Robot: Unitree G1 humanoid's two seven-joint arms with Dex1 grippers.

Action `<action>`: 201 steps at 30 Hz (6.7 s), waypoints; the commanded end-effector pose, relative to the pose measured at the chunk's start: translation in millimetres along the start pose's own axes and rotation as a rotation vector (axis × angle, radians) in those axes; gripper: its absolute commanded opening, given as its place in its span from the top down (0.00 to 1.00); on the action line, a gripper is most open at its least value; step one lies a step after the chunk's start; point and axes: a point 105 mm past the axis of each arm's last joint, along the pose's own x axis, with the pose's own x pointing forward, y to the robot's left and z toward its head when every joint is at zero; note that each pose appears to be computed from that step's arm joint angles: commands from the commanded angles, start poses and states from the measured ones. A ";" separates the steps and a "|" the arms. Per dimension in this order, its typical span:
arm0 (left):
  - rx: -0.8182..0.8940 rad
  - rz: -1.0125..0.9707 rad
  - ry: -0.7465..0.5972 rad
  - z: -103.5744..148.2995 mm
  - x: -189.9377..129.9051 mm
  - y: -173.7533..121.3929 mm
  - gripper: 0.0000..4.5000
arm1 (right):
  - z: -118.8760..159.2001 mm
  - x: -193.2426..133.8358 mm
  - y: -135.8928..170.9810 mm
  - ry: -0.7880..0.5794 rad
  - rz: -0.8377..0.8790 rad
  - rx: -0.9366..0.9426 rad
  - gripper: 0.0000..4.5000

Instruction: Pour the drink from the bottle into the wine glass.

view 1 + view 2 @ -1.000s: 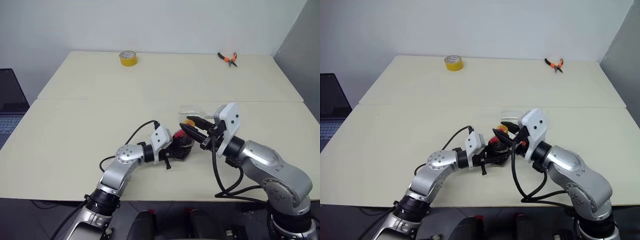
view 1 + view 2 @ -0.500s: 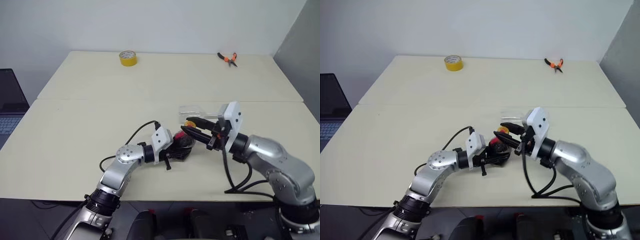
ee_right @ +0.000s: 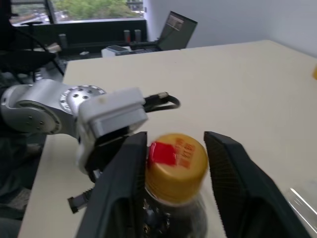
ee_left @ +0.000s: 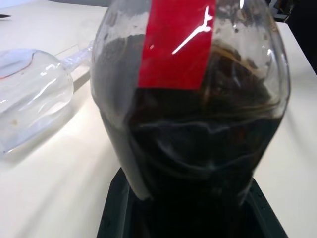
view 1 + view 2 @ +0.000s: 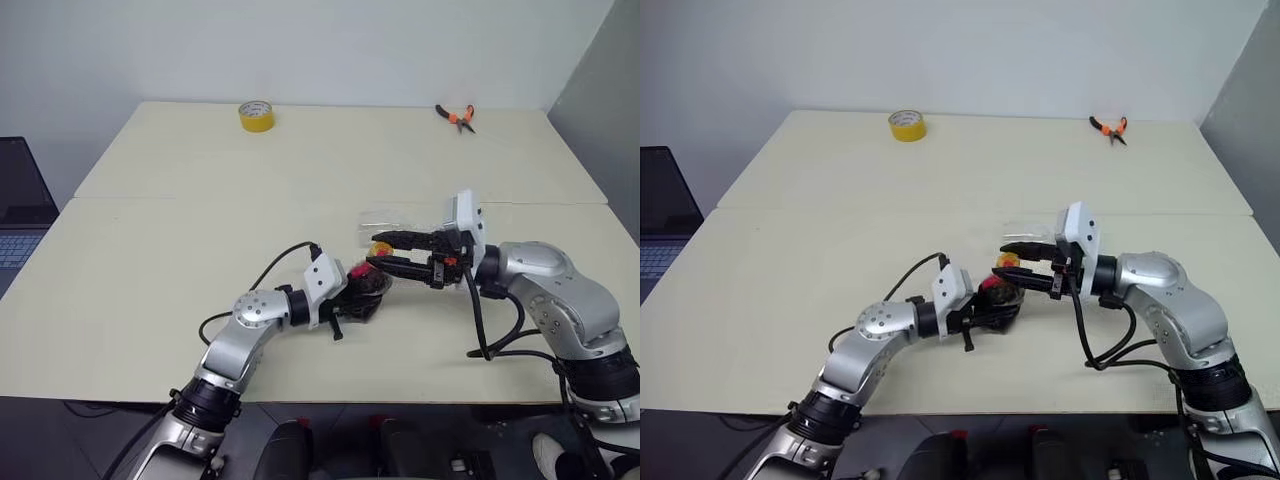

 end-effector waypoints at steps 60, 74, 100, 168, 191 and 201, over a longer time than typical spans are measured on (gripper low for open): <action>0.055 0.001 -0.052 15.4 6.1 4.4 0.84 | 19.0 -1.1 12.6 -0.078 -0.410 0.031 0.00; 0.057 0.002 -0.050 14.4 5.1 4.5 0.84 | 14.4 -17.1 16.8 -0.076 -0.417 0.063 0.00; 0.065 -0.007 -0.053 14.7 7.9 4.5 0.85 | 10.5 -4.6 18.5 -0.089 -0.383 0.177 0.00; 0.068 -0.008 -0.073 18.5 6.8 3.6 0.86 | 24.8 -5.0 19.1 -0.186 -0.405 0.023 0.17; 0.067 -0.013 -0.070 17.1 6.4 3.4 0.86 | 14.5 -27.4 4.0 -0.080 -0.512 -0.058 0.10; 0.067 -0.013 -0.070 16.3 6.5 3.9 0.86 | 14.4 -41.3 10.4 -0.084 -0.486 -0.012 0.10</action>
